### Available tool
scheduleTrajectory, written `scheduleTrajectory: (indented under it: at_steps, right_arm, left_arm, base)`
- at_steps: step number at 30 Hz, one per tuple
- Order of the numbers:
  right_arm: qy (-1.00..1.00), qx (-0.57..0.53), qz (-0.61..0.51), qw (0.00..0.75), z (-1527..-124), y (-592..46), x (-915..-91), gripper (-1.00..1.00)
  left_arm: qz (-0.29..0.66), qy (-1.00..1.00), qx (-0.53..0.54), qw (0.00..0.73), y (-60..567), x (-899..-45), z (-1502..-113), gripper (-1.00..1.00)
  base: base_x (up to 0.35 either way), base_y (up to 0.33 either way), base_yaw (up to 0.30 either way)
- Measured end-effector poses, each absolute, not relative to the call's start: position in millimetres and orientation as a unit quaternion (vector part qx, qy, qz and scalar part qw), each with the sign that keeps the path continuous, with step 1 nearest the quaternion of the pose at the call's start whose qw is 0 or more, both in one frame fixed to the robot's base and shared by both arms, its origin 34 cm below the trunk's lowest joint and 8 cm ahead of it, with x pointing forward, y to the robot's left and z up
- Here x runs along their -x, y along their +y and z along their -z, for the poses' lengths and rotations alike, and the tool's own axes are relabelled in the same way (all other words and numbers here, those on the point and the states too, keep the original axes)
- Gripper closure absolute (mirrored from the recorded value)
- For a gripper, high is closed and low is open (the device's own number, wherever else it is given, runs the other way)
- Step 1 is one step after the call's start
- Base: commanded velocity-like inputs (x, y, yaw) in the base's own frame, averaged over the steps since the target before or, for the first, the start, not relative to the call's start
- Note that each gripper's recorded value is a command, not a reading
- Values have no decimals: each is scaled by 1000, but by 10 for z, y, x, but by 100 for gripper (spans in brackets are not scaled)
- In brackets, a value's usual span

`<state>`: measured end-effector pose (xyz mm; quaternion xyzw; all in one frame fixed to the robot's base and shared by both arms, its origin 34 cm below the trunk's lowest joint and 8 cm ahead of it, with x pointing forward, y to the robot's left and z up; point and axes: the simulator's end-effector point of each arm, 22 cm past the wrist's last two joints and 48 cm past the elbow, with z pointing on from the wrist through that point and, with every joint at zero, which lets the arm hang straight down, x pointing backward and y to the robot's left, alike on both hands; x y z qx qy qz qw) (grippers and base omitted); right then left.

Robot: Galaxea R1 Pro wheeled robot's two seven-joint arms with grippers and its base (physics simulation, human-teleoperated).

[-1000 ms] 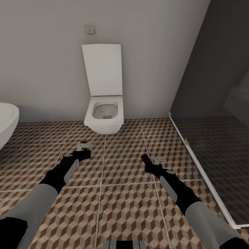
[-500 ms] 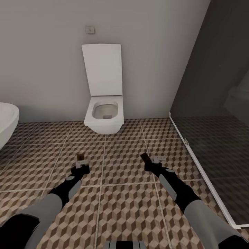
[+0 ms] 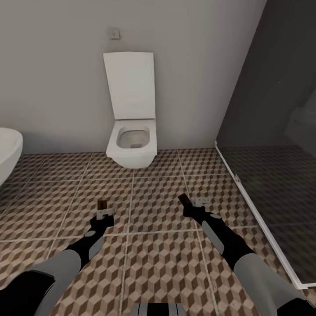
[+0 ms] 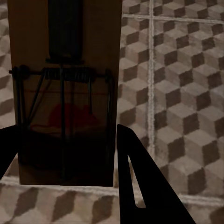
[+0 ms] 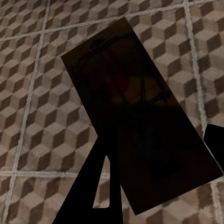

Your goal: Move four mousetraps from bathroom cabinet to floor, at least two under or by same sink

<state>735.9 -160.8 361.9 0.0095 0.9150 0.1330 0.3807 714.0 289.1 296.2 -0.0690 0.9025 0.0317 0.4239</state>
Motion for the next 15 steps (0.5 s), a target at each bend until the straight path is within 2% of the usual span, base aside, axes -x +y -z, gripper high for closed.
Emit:
scheduleTrajectory:
  at_steps: [15]
  right_arm:
    - [915, -9, -132, 381, -3277, -1613, -7267, 100]
  left_arm:
    - [-13, 882, 69, 466, 2743, -7400, -2965, 100]
  base:
    - [0, 0, 0]
